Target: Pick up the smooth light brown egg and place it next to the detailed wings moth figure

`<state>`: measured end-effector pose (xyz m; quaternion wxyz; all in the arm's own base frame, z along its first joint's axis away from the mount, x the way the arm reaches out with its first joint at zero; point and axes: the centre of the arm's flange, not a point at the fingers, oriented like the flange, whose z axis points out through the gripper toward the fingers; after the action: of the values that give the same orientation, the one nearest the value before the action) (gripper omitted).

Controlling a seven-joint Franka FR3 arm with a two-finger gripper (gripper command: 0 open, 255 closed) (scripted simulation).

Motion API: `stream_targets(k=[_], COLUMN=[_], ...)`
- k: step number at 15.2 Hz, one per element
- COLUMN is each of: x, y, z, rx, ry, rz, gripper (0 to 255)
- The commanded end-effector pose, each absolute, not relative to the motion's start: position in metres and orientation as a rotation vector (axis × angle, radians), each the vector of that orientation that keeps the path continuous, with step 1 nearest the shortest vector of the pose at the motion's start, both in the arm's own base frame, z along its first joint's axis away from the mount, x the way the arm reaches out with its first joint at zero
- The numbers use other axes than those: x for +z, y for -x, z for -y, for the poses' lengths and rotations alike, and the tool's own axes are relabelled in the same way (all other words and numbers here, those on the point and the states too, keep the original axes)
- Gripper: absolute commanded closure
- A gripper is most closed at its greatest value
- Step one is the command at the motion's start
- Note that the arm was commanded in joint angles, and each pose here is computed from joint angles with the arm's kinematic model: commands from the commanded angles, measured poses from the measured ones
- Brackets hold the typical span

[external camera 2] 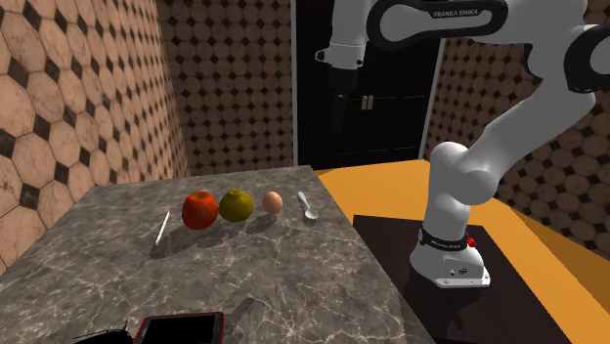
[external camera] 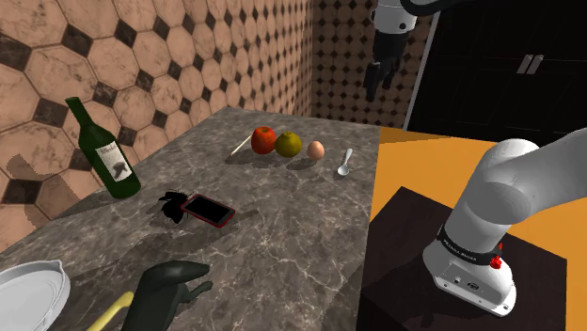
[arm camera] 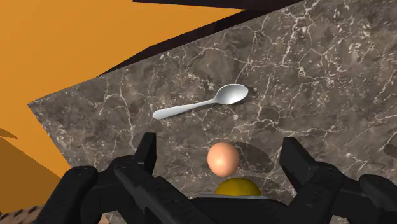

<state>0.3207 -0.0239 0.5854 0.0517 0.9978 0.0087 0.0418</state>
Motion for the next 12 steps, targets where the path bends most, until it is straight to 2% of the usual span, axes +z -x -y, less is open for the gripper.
stream_targets(k=[1, 12], x=[0.585, 0.464], y=[-0.321, -0.383], z=[0.024, 0.025], rx=[0.127, 0.334], ry=[-3.035, -3.079], rz=[-0.026, -0.039], gripper=[0, 0])
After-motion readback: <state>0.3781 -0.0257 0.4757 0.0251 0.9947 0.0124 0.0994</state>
